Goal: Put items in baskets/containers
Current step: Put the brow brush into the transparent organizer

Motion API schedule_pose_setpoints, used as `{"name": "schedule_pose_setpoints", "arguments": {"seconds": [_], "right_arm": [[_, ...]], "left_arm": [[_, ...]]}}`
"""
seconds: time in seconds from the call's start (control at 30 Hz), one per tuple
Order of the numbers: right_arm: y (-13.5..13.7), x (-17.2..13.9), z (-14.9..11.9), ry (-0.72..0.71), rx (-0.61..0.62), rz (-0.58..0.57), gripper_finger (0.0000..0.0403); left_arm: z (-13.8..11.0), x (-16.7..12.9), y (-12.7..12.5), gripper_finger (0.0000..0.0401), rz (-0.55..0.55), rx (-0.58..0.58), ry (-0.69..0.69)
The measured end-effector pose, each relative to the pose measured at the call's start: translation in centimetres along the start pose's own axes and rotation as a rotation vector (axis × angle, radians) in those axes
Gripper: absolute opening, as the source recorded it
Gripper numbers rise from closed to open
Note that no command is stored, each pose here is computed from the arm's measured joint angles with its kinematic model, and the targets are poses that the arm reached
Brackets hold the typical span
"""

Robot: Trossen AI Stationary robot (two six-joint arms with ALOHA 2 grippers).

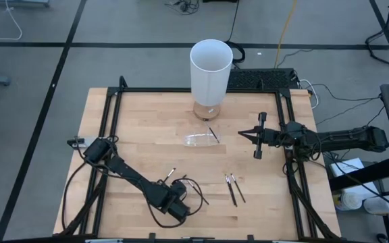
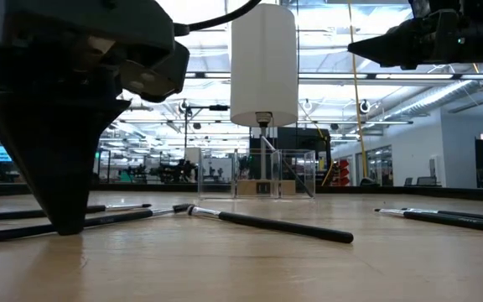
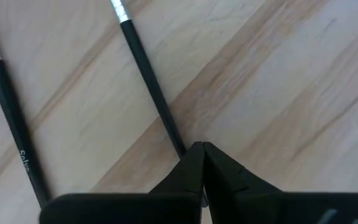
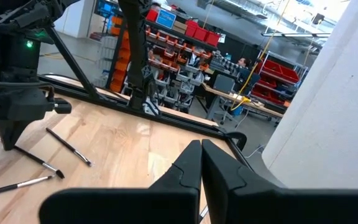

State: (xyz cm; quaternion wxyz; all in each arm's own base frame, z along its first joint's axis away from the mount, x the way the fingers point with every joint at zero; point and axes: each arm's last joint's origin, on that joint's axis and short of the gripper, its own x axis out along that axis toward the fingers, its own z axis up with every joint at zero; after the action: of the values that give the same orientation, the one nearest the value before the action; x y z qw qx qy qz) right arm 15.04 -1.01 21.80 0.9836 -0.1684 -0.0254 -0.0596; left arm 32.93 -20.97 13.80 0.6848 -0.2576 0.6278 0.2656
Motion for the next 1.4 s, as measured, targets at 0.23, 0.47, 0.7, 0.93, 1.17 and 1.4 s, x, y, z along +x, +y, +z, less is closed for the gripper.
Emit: {"name": "schedule_pose_setpoints", "arguments": {"seconds": [0.23, 0.47, 0.7, 0.93, 1.17, 1.4], "right_arm": [[0.0, 0.0, 0.0, 0.001, -0.004, 0.001, 0.0], [0.0, 0.0, 0.0, 0.001, -0.003, 0.001, 0.0], [0.0, 0.0, -0.1, 0.01, -0.006, 0.001, 0.0], [0.1, 0.0, -0.3, 0.027, -0.023, 0.007, 0.0], [0.1, 0.0, -0.3, 0.027, -0.023, 0.007, 0.0], [0.1, 0.0, -0.3, 0.028, -0.018, 0.007, 0.0]], "left_arm": [[0.7, -0.9, -0.4, 0.0021, -0.059, 0.035, -0.016], [2.5, -4.1, -2.1, 0.003, -0.162, 0.117, -0.059], [4.6, -6.3, -1.2, 0.003, -0.064, 0.07, -0.09], [6.1, -6.0, 0.4, 0.0035, 0.025, -0.02, -0.032], [6.3, -5.7, 0.4, 0.0107, 0.022, -0.02, -0.032], [6.2, -4.6, 0.8, 0.0178, 0.039, -0.054, -0.015]]}}
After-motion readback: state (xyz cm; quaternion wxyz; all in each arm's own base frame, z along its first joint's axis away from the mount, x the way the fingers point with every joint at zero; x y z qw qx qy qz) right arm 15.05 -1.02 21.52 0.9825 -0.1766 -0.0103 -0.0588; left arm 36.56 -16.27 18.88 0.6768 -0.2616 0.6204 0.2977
